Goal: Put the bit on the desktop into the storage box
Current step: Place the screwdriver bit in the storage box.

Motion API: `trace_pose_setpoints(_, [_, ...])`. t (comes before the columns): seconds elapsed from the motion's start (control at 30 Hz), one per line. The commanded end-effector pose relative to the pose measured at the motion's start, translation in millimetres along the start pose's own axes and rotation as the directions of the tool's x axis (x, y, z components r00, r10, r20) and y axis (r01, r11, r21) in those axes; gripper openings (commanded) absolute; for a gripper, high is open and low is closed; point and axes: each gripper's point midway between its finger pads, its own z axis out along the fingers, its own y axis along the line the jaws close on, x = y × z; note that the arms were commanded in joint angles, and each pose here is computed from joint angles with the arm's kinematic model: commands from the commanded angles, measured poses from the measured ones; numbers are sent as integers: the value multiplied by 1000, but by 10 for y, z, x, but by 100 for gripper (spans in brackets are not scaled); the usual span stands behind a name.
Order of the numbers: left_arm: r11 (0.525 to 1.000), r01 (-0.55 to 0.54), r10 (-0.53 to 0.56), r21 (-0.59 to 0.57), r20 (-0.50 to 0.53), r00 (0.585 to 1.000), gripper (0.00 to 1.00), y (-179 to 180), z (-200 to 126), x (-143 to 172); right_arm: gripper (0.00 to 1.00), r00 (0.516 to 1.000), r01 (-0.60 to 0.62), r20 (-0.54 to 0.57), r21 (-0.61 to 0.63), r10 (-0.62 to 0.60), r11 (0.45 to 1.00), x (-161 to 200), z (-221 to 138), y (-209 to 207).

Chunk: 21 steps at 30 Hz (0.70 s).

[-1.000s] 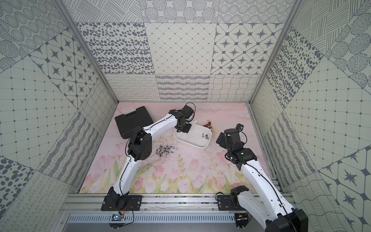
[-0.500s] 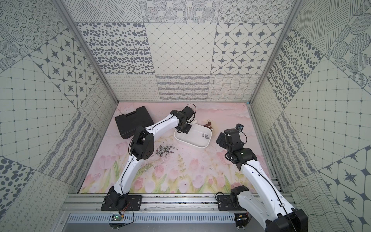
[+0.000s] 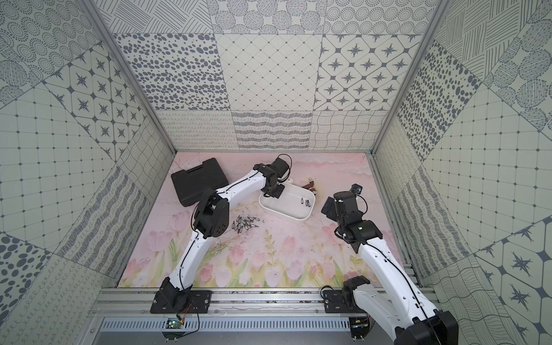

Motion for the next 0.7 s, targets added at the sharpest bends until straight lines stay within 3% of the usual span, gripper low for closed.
trace_pose_setpoints(0.0, [1000,-7,7,-20,11,1000,22,60,-127,-38,97,1000,-24,18,-18,24,1000,-26,12,18])
trace_pose_setpoints(0.27, [1000,9,-9,-3,44,999,35,83,-448,-102,97,1000,-29,7,-23,29,999,6,24,23])
trace_pose_setpoints(0.67, [998,67,-68,7,169,983,48,266,-1301,52,97,999,-23,-23,-28,22,999,73,78,45])
